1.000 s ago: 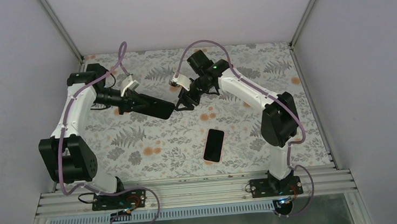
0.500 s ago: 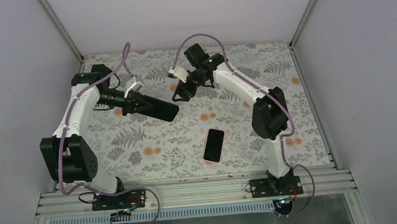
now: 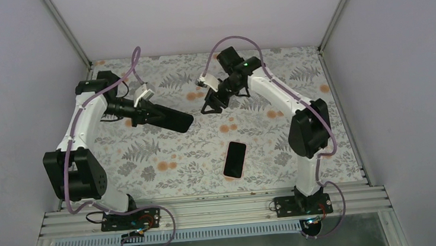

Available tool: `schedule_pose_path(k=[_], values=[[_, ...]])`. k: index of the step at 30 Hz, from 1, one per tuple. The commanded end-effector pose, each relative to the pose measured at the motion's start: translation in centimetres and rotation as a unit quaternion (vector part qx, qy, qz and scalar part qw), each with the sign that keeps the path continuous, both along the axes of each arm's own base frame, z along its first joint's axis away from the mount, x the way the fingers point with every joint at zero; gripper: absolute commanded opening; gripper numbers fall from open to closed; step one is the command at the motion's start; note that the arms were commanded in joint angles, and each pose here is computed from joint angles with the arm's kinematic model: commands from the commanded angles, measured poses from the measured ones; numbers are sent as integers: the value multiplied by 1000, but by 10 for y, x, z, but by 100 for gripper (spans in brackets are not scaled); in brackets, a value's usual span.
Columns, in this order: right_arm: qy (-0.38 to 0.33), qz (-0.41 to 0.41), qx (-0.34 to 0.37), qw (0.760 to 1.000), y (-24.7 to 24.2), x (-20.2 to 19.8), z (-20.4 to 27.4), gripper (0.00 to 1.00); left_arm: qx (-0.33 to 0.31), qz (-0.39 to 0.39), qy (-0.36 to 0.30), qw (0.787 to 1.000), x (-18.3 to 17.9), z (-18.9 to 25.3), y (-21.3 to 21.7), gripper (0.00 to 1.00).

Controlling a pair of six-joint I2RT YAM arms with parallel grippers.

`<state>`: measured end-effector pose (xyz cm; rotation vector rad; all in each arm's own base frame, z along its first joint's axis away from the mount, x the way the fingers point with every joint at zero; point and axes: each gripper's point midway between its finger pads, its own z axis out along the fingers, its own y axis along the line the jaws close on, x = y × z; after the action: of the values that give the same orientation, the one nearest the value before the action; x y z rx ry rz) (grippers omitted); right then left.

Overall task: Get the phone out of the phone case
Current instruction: Remove the phone case from the phone.

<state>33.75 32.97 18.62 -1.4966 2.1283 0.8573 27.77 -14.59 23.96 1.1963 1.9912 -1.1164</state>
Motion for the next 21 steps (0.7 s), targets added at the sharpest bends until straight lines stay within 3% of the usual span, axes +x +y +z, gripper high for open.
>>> schedule_pose_path(k=[1,21], values=[[6,40,37,998,0,-31,26,69,-35,-7,-19,999,5,16,-5,2],[24,42,35,998,26,-30,5,61,-50,-8,-18,999,7,21,-7,2]])
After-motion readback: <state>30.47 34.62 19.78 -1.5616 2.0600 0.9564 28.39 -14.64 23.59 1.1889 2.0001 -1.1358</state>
